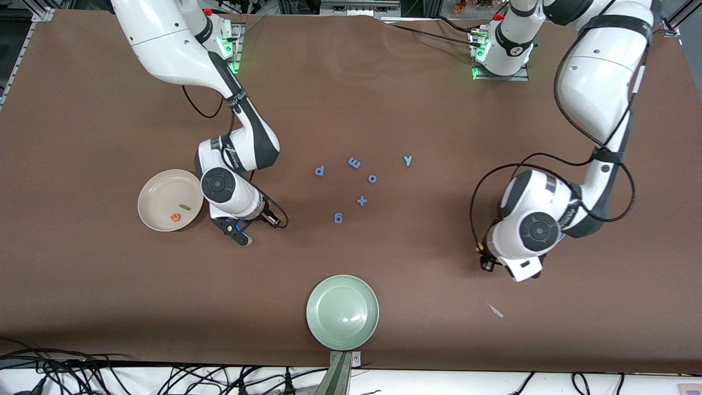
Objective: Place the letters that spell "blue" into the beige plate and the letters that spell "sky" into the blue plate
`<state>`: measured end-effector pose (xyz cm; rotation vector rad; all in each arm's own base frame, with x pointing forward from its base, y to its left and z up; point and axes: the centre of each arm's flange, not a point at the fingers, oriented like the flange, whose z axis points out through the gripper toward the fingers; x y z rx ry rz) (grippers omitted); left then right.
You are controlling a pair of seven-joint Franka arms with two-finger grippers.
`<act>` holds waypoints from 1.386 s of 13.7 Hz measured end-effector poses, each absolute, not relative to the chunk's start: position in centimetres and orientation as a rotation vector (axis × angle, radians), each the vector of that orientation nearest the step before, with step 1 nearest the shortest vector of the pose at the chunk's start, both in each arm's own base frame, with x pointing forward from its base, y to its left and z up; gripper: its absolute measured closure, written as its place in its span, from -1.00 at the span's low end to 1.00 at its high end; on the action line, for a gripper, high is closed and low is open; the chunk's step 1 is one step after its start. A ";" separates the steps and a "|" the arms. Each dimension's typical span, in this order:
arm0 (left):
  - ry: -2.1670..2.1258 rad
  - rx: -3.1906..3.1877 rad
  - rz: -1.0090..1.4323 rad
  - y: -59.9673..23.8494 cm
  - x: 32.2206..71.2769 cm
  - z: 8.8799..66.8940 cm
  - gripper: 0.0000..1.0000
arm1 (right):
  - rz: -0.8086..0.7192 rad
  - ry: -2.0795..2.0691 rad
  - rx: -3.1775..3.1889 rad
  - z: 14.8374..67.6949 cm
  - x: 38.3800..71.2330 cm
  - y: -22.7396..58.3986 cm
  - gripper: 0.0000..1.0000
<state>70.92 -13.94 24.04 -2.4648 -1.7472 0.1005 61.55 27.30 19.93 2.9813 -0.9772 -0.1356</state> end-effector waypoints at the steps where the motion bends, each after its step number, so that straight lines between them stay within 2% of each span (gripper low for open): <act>1: -1.712 -2.475 0.117 -12.4 70.6 24.0 0.53 | -0.141 -0.976 2.978 19.9 61.5 27.3 -0.07; 6: -1.587 -2.523 0.137 -6.3 67.5 25.3 0.53 | -0.159 -0.956 2.969 18.7 60.8 26.9 -0.06; 11: -1.510 -2.621 0.105 -2.2 61.9 22.2 0.53 | -0.132 -0.954 2.983 17.9 60.4 26.6 -0.06; 15: -1.451 -2.657 0.094 -0.2 59.6 20.2 0.52 | -0.109 -0.940 2.998 17.8 60.6 26.3 -0.05; 17: -1.435 -2.662 0.100 0.3 59.0 19.5 0.23 | -0.101 -0.935 3.004 17.8 60.7 26.3 -0.02; 19: -1.416 -2.671 0.101 0.4 58.9 19.6 -0.15 | -0.095 -0.936 3.007 17.8 60.7 26.3 0.05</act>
